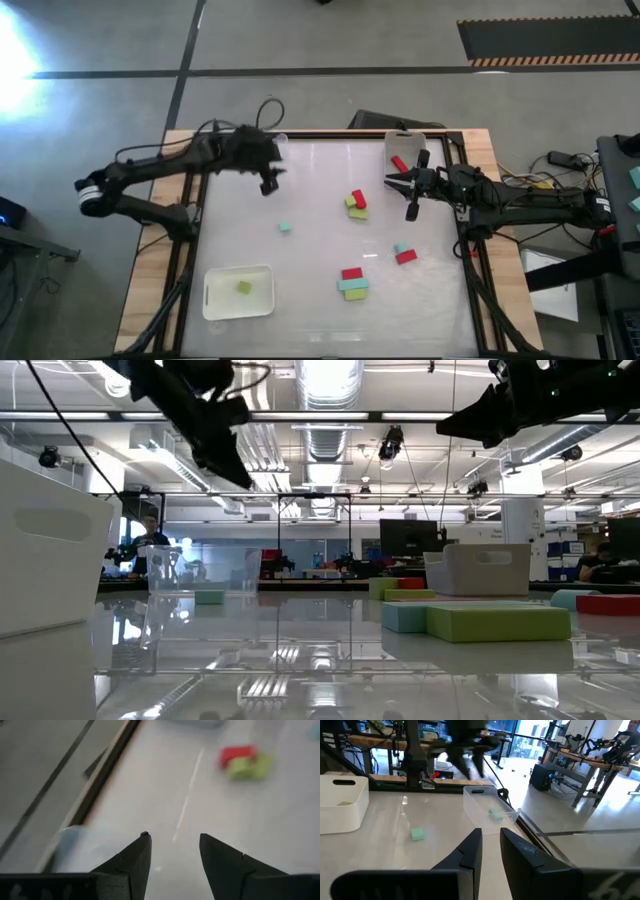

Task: Sort & place blocks by color
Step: Put the top blue block into the transparent bin

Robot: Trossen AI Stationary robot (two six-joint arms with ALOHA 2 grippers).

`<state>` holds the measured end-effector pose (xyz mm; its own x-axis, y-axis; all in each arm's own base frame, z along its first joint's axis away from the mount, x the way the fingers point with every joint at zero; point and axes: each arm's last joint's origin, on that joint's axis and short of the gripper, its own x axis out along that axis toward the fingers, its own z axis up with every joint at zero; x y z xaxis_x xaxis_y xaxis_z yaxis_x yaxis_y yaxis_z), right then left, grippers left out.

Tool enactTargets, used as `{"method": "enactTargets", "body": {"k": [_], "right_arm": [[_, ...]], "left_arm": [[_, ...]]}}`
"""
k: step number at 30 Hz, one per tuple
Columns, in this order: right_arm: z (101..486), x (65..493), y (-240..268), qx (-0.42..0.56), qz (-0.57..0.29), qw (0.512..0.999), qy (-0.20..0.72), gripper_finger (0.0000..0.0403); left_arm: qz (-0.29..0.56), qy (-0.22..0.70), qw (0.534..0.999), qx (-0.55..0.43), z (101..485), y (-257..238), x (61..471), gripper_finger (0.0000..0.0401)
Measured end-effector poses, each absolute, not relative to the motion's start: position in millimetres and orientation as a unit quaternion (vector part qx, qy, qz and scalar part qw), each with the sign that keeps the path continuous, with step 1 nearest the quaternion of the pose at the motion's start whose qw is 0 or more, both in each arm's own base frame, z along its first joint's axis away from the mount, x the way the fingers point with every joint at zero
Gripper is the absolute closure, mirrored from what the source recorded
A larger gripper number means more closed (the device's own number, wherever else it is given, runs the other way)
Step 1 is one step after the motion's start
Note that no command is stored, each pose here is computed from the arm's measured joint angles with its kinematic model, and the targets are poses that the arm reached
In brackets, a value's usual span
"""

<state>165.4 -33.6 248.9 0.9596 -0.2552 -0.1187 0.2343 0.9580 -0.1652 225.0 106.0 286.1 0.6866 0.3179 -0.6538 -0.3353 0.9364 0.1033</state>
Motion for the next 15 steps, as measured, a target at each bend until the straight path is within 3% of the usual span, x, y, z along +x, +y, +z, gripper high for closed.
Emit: {"method": "enactTargets", "body": {"k": [9, 15], "right_arm": [[248.5, 165.4, -33.6, -0.066, -0.125, 0.987, 0.071, 0.0344], [248.4, 165.5, -33.6, -0.065, -0.124, 0.988, 0.071, 0.0344]], "left_arm": [[0.091, 0.217, 0.97, -0.068, 262.5, 36.2, 236.7, 0.0249], [0.105, 0.258, 0.957, -0.083, 240.7, 8.5, 241.2, 0.0249]]}}
